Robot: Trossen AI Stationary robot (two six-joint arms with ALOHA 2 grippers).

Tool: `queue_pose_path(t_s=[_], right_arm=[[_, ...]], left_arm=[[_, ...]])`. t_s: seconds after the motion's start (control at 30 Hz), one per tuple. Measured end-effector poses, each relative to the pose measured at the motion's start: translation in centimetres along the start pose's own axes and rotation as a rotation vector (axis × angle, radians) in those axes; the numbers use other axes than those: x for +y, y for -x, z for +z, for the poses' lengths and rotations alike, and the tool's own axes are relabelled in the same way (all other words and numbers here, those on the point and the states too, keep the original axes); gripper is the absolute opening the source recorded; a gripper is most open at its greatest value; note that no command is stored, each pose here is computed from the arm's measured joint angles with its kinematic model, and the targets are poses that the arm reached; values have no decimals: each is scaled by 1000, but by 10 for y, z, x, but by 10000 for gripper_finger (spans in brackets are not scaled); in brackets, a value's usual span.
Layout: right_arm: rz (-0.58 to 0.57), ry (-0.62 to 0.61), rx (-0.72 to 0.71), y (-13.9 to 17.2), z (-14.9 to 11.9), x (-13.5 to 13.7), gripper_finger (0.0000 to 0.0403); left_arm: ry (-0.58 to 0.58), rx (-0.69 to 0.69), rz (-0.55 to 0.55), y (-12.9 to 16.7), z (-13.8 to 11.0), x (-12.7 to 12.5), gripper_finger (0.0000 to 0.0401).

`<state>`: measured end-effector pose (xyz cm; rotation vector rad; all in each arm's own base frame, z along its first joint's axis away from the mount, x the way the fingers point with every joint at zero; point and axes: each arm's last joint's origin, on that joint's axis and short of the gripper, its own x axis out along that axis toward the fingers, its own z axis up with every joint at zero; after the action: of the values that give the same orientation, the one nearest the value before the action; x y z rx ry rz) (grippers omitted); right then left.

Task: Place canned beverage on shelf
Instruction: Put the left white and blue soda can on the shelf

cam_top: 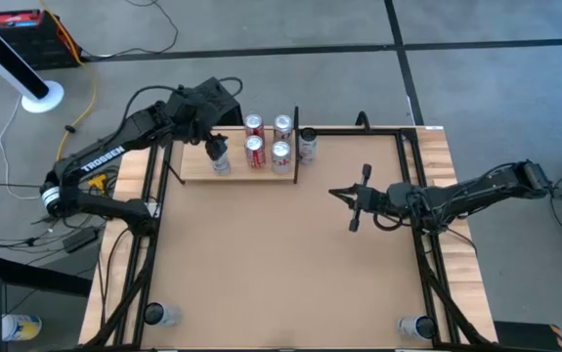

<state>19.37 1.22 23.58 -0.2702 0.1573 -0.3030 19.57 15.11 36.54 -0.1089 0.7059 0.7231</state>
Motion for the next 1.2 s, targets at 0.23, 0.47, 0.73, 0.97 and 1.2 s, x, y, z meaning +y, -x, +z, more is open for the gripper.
queue_pose_path(t_s=[0.23, 0.47, 0.73, 0.97, 1.2], right_arm=[[6, 4, 6, 0, 0, 1, 24], [8, -3, 9, 0, -1, 1, 24], [7, -4, 9, 0, -1, 1, 24], [8, -5, 9, 0, -1, 1, 24], [8, -5, 9, 0, -1, 1, 25]], left_arm=[[353, 7, 30, 11, 5, 11, 277], [398, 89, 45, 11, -3, 13, 289], [402, 113, 57, 11, -5, 13, 337], [420, 149, 0, 11, -8, 11, 354], [409, 234, -16, -7, -10, 6, 352]])
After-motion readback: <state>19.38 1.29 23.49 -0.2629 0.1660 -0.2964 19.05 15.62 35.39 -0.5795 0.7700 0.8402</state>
